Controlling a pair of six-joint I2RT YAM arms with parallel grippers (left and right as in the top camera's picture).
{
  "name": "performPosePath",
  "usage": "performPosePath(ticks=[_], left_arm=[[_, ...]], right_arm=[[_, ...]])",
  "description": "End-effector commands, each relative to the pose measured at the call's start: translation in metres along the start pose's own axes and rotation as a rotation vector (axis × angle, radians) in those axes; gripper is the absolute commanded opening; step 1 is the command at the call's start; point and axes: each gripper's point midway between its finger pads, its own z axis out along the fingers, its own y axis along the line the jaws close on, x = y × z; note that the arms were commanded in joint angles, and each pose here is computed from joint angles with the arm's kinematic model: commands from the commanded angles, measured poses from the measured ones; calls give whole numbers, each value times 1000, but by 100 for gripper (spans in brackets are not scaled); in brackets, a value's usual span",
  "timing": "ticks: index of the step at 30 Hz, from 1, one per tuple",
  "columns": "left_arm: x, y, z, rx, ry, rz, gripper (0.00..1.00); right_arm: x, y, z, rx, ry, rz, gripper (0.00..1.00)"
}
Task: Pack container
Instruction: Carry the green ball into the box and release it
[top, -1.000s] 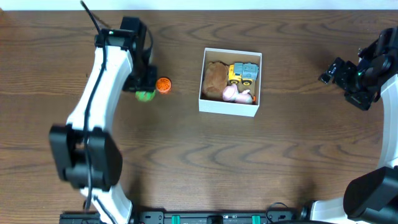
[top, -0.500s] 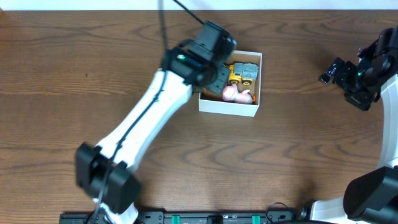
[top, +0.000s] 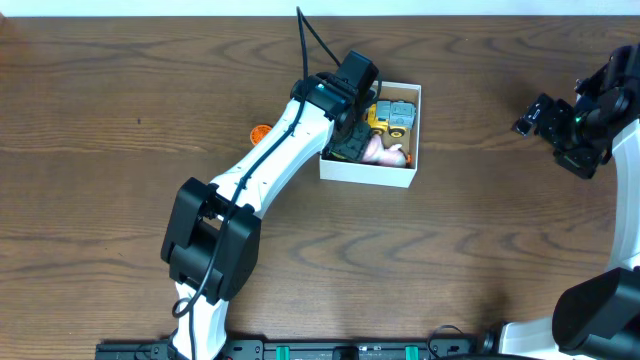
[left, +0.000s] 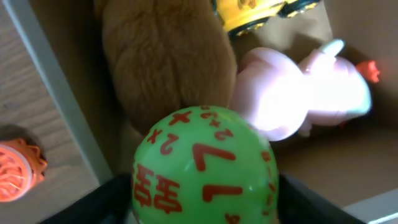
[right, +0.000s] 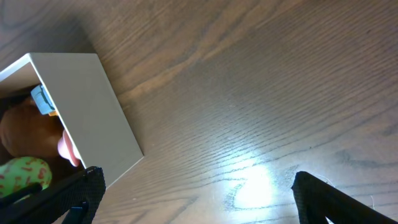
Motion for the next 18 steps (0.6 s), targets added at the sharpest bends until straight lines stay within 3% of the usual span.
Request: performPosePath(ticks=[1, 8, 10, 18], left_arm=[[-9, 4, -24, -13, -58, -39, 80], [-20, 2, -71, 1, -166, -61, 81], [-21, 2, -75, 2, -176, -61, 77], [-18, 1, -72, 5, -161, -60, 21]], right_arm=[[0, -1, -5, 1, -12, 20, 99], [0, -1, -5, 0, -13, 20, 99], [0, -1, -5, 0, -13, 20, 99], [0, -1, -5, 1, -11, 20, 99]])
